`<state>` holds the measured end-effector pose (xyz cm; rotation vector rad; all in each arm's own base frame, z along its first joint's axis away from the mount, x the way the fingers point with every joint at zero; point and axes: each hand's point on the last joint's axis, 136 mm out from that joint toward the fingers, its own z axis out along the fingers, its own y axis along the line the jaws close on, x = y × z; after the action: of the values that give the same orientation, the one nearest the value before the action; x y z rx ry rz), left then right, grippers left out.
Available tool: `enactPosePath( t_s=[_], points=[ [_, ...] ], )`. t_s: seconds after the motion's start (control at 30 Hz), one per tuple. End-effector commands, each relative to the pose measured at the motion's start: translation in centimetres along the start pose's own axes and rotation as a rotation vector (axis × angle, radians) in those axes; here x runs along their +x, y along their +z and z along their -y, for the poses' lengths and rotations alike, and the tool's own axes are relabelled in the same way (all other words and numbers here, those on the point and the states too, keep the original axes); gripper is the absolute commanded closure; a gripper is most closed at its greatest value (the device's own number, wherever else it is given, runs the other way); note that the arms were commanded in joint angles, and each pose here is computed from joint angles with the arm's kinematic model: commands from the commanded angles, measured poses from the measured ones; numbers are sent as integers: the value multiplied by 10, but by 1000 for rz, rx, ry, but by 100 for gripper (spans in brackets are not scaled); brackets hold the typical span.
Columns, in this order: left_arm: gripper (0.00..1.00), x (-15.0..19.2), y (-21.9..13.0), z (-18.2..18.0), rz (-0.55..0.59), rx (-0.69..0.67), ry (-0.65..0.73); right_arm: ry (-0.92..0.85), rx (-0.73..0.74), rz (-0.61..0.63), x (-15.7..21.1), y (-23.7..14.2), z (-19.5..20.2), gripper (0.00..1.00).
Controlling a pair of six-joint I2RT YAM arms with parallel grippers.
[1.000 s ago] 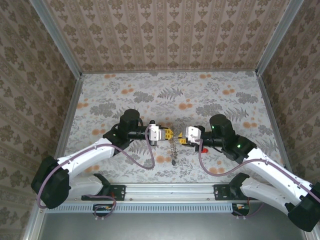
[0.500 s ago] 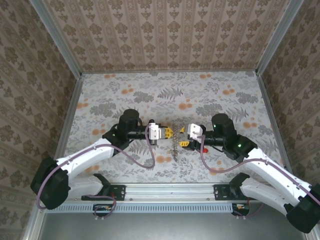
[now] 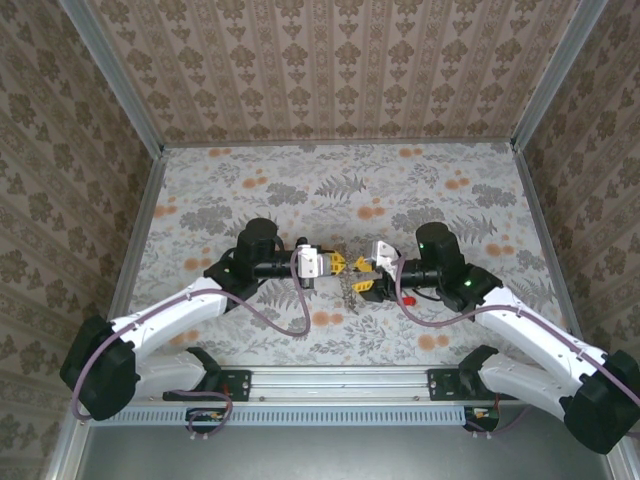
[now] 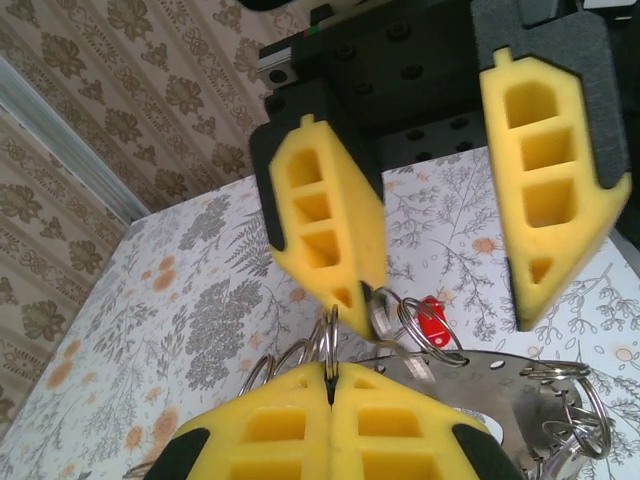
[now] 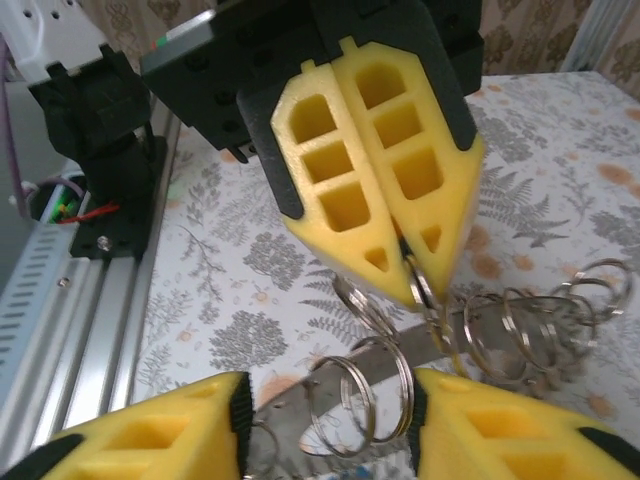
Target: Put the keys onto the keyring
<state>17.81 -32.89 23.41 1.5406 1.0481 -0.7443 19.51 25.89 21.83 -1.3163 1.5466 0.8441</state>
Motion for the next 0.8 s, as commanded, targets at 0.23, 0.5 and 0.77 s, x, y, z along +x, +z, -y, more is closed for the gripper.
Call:
enactPosePath(
  t_s=[0.23,0.5,0.77],
  points=[
    [100,3,1,-30,-45,-133,-18,-66,-75,-15,0,-9,-23,68],
    [100,-5,0,-23,-9,-101,16,-135,126,24,-12,-20,2,61],
    [100,-19,-3,-9,56,-19,40,-211,192,28,-27,-20,20,76]
  ],
)
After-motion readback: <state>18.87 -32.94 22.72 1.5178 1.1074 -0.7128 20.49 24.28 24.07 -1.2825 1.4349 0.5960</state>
